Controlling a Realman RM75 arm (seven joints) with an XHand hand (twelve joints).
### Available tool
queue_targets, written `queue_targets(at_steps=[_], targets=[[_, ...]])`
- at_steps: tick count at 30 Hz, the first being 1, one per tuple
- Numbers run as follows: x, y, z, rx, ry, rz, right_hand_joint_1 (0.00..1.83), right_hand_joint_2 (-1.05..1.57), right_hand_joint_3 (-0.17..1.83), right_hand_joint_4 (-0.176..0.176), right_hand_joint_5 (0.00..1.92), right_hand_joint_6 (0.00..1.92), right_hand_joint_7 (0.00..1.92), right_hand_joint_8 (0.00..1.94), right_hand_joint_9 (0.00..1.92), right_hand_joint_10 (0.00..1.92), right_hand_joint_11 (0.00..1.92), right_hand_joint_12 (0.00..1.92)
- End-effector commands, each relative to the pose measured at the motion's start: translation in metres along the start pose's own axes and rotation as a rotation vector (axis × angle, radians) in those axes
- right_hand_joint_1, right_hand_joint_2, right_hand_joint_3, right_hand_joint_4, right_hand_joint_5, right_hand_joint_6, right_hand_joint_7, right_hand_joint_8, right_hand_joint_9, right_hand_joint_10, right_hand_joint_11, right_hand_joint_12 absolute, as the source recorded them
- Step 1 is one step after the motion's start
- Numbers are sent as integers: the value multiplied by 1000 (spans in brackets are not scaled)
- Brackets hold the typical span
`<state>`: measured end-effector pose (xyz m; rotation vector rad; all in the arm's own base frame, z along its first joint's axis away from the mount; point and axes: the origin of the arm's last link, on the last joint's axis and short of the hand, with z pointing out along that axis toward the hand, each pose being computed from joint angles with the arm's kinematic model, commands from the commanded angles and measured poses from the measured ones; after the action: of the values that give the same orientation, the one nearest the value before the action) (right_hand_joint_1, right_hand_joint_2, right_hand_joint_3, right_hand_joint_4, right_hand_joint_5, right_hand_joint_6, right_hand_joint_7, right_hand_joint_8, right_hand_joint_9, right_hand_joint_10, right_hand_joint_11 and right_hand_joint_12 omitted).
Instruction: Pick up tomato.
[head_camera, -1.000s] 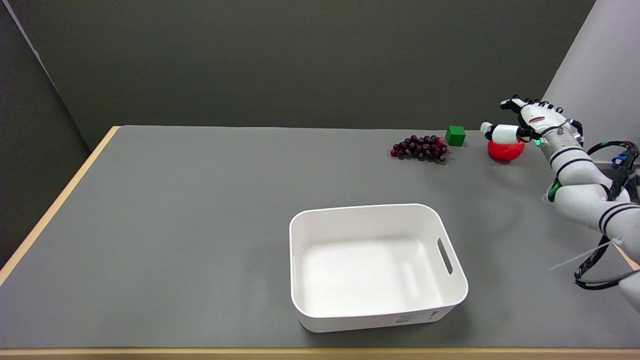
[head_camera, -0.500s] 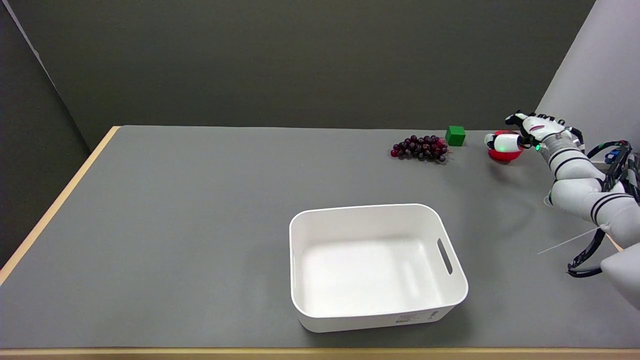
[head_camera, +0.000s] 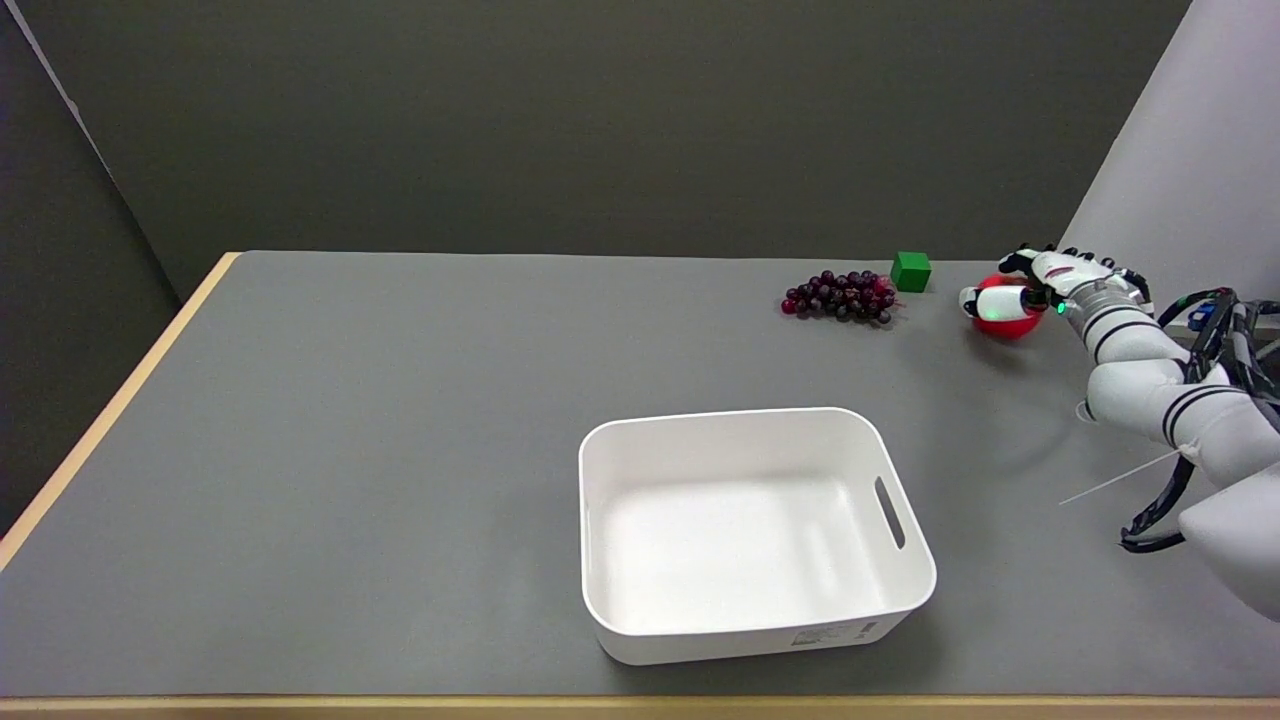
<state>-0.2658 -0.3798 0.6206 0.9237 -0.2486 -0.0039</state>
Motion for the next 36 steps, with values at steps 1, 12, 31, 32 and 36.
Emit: queue_targets(at_steps=[1, 12, 31, 32, 36], targets=[[-11, -7, 0, 1, -31, -10, 299, 598, 861, 107, 206, 423, 236, 279, 104, 555, -1, 1155], [-15, -4, -2, 5, -33, -20, 328, 603, 866, 110, 205, 426, 236, 285, 109, 555, 17, 1162], [-24, 6, -8, 24, -33, -116, 1068, 687, 1015, 118, 248, 498, 327, 343, 301, 721, 311, 1439], [-24, 6, -8, 26, -31, -116, 1083, 709, 1010, 120, 257, 519, 337, 351, 312, 734, 325, 1450], [-20, 2, -8, 44, -2, -112, 1103, 843, 958, 139, 301, 704, 412, 443, 368, 803, 387, 1495]])
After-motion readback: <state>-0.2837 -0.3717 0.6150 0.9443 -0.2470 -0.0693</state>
